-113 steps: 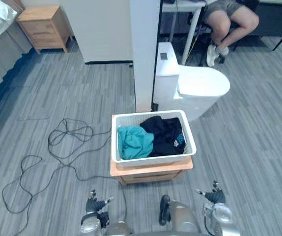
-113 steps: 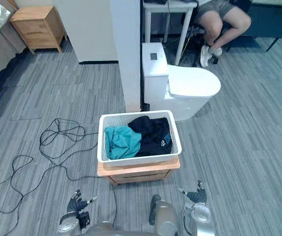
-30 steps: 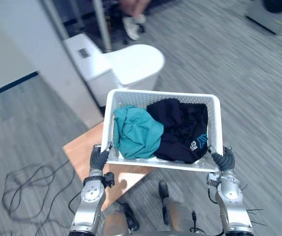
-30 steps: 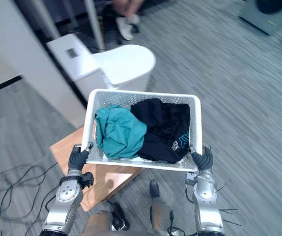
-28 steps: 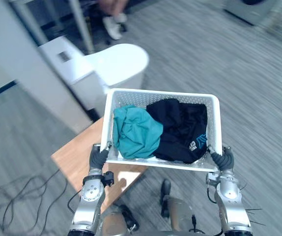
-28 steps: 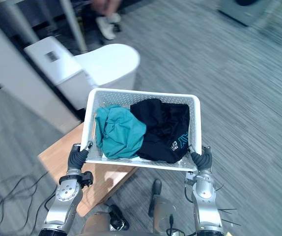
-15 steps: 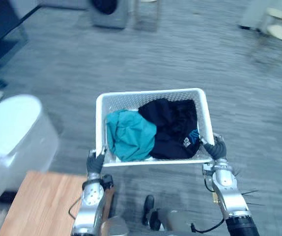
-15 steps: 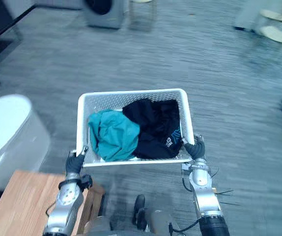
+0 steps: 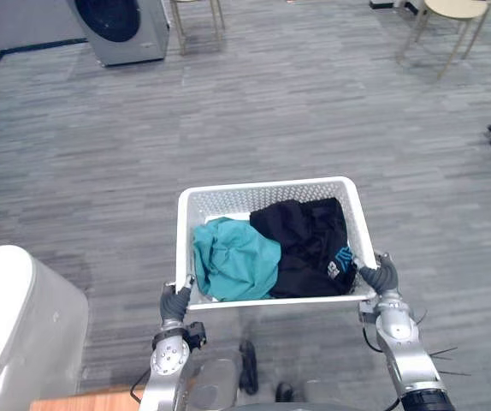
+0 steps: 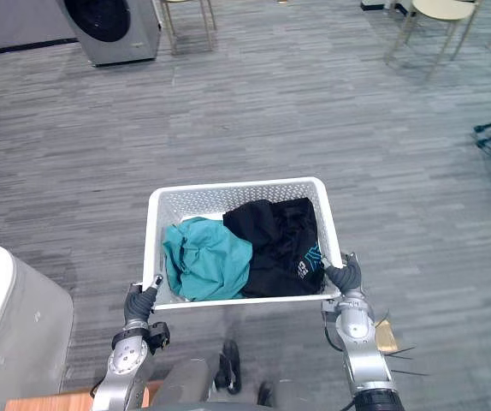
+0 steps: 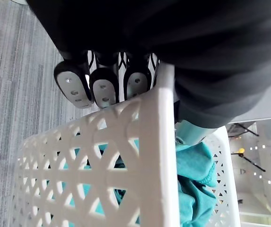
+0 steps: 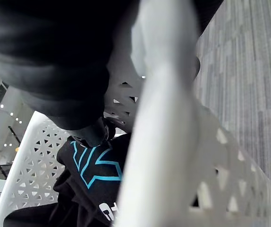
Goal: Pick up the laundry basket with both hands and put the clothes into the washing machine.
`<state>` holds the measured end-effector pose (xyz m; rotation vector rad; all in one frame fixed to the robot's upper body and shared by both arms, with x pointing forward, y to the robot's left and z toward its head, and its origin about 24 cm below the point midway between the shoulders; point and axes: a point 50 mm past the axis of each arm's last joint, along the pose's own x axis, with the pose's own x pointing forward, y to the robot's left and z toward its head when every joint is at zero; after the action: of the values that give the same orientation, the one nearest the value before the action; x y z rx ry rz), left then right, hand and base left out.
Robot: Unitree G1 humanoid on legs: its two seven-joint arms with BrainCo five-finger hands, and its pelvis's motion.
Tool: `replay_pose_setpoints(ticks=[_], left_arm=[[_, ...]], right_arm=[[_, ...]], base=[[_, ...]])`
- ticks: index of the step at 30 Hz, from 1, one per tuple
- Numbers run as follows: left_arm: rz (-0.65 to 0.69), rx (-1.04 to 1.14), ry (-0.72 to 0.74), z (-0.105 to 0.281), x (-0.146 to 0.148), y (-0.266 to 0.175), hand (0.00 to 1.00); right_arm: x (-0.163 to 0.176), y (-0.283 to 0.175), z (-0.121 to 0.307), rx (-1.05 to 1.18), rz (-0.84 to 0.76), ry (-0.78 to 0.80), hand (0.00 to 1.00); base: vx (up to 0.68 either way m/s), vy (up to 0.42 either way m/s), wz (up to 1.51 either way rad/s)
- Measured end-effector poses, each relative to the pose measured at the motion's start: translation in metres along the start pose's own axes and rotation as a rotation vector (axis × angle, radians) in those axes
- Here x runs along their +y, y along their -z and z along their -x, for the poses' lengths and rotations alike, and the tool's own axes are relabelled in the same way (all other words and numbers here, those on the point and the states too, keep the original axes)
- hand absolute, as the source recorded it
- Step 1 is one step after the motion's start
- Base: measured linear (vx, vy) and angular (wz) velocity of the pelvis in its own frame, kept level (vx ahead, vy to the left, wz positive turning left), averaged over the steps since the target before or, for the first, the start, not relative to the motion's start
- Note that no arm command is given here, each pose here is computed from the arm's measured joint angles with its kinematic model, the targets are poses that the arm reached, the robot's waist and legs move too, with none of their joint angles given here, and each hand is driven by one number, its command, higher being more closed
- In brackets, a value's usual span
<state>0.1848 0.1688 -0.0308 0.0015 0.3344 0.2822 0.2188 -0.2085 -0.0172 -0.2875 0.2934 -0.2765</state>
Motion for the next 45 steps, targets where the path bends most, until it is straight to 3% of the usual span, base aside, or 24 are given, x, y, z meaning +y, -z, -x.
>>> replay_pose_setpoints(ticks=[9,12,19,30,37,45], left_arm=[[-0.065,-0.013,0.051,-0.003,-0.005,-0.001,1.00],[-0.041,-0.020,0.065,-0.004,-0.017,-0.004,1.00],[-0.002,-0.014,0.043,0.013,-0.008,0.001,1.00],[-0.002,-0.004,0.060,0.013,-0.009,0.001,1.00],[-0.132,0.002,0.088,0.003,-0.004,0.003,1.00],[-0.169,-0.030,0.147,-0.007,-0.018,-0.005,1.00]], right_arm=[[-0.008,0.003,0.002,0.005,-0.001,0.024,1.00],[-0.017,0.003,0.002,0.004,0.011,0.046,1.00],[-0.021,-0.010,0.019,-0.065,-0.014,0.061,1.00],[-0.019,0.002,0.011,-0.004,-0.004,0.055,1.00],[-0.010,0.026,0.016,0.102,-0.018,0.045,1.00],[-0.021,0.025,0.021,0.097,-0.029,0.108,1.00]], base=[[0.61,-0.183,0.40],[0.65,-0.329,0.20],[0.58,-0.156,-0.14],[0.68,0.176,-0.02],[0.71,0.192,0.43],[0.74,-0.074,0.62]])
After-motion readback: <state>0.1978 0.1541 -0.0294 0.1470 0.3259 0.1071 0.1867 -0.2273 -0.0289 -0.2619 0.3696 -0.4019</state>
